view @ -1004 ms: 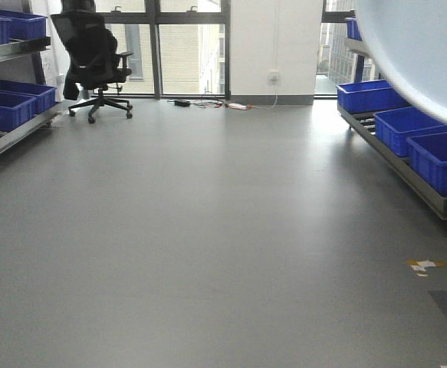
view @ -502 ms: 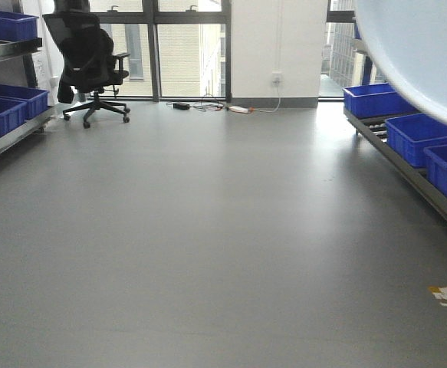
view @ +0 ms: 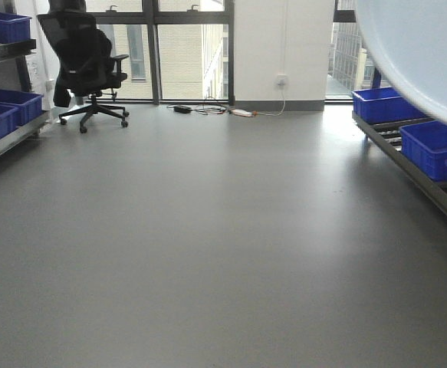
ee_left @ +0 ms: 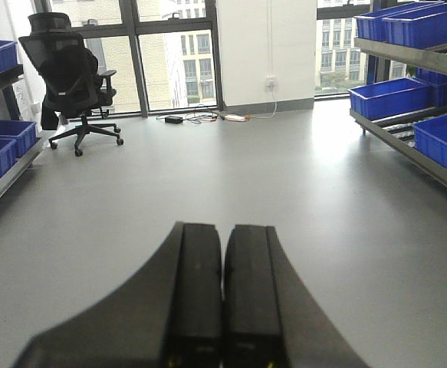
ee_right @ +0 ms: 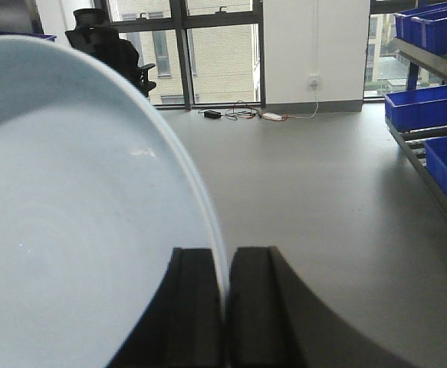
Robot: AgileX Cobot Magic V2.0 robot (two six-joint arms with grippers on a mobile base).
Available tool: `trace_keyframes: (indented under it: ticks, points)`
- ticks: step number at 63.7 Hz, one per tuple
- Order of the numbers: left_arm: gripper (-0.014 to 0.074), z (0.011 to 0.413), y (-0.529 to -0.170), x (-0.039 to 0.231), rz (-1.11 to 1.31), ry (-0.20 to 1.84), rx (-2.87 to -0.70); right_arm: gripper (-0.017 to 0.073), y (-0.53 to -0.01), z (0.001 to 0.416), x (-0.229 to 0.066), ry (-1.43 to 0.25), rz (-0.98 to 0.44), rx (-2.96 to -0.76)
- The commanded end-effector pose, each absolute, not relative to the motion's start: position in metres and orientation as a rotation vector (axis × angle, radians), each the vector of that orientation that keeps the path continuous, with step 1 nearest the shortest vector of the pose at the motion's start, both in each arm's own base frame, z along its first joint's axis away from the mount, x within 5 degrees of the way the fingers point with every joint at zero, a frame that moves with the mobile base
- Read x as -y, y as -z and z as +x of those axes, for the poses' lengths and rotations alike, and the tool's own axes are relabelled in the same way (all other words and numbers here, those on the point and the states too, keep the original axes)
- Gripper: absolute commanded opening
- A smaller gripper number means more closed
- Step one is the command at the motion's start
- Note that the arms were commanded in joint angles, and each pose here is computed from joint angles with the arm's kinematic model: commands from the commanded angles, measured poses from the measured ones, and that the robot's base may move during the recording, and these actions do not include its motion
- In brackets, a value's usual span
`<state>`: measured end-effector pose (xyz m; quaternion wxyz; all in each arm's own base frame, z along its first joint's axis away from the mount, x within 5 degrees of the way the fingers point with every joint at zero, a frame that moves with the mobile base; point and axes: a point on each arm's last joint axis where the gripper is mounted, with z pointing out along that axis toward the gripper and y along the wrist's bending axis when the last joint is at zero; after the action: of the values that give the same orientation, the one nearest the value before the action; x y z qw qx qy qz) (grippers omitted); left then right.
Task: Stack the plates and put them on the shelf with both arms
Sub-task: 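Keep the plates raised in the right gripper while driving across the floor, then keep holding the plates while turning and approaching the blue bin shelf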
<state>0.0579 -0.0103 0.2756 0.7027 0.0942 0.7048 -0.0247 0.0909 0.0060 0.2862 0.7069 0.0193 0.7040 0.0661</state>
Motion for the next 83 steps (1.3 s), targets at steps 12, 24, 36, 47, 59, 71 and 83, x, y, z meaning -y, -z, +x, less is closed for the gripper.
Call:
trace_keyframes:
  ticks: [12, 24, 36, 47, 59, 71, 83]
  points:
    - [0.008, 0.0568, -0.2922, 0.0097, 0.183, 0.065, -1.471, 0.0049, -0.3059, 0.09, -0.0031, -0.127, 0.062, -1.435]
    - [0.008, 0.0568, -0.2922, 0.0097, 0.183, 0.065, -1.471, 0.0049, -0.3059, 0.09, -0.0031, -0.127, 0.062, -1.435]
    - [0.008, 0.0568, -0.2922, 0.0097, 0.183, 0.065, -1.471, 0.0049, -0.3059, 0.09, -0.0031, -0.127, 0.062, -1.435]
    - [0.008, 0.0568, -0.2922, 0.0097, 0.183, 0.065, -1.471, 0.0049, -0.3059, 0.09, -0.0031, -0.127, 0.062, -1.435]
    - [0.008, 0.0568, -0.2922, 0.0097, 0.183, 0.065, -1.471, 0.0049, -0.3059, 0.09, -0.0031, -0.127, 0.062, -1.435]
    - [0.008, 0.0568, -0.2922, 0.0097, 0.183, 0.065, -1.471, 0.0049, -0.3059, 0.09, -0.0031, -0.127, 0.062, -1.435]
    - [0.008, 0.0568, -0.2922, 0.0097, 0.183, 0.065, -1.471, 0.0049, -0.3059, 0.09, -0.0031, -0.127, 0.062, -1.435]
